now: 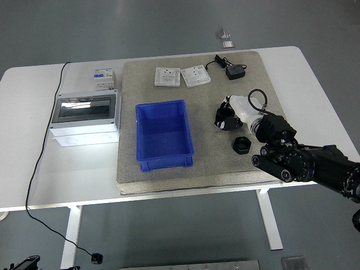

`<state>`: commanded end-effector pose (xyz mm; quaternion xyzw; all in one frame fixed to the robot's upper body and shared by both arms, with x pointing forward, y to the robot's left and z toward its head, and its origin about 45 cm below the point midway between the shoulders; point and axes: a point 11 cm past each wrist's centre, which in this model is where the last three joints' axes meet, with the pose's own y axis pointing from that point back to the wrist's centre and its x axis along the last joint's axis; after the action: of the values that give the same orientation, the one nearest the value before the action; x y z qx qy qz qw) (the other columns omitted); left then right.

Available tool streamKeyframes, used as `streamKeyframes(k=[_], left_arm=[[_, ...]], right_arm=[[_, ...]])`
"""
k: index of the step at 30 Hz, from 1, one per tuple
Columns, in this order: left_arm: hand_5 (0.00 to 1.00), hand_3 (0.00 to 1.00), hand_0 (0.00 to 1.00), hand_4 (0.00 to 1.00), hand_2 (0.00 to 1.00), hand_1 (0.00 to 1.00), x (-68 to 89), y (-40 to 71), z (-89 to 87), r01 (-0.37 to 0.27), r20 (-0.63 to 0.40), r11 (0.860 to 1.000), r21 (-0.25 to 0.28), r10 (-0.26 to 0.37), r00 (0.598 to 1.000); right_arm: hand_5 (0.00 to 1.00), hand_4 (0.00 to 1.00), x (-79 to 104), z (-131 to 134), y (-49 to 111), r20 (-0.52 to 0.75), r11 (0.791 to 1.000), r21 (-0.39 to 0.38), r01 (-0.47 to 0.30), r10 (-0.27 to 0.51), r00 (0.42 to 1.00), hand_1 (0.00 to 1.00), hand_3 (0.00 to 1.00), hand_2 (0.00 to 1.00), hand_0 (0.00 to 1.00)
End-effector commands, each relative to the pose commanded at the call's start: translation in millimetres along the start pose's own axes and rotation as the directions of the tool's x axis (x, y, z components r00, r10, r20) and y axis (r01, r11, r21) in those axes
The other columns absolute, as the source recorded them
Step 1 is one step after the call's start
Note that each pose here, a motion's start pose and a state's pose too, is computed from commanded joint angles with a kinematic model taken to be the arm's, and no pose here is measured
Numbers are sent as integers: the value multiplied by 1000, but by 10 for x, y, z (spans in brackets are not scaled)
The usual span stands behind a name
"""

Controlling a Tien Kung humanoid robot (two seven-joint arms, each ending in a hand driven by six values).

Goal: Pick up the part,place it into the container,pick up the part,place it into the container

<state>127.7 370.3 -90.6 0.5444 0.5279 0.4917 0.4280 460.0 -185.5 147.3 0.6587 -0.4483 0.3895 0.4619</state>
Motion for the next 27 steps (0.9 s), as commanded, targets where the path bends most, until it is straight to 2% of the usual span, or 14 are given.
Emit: streamKeyframes(k=[6, 13, 14, 27], left_arm=[[974, 755, 721, 942, 681, 716, -4, 4, 4, 6, 1, 1000, 0, -6, 1000], [977, 756, 721, 942, 681, 716, 0, 2, -1, 10, 1, 1000, 1, -10, 1000], [978, 757, 721, 941, 678, 715, 1, 2, -3, 10, 1, 1000, 2, -10, 1000], [993, 763, 723, 937, 681, 716, -22, 8, 18, 14, 6, 1000, -2, -14, 1000]], right_arm=[[402, 774, 117, 35, -12, 7, 999, -1, -42, 42, 999, 672, 664, 670, 799], [405, 782, 42, -10, -2, 25, 1000, -2, -14, 14, 1000, 676, 667, 674, 802], [419, 784, 35, -17, 0, 34, 1000, -3, -11, 11, 999, 692, 693, 692, 807], [471, 773, 26, -26, 9, 81, 1000, -25, 0, 2, 997, 703, 744, 722, 810]])
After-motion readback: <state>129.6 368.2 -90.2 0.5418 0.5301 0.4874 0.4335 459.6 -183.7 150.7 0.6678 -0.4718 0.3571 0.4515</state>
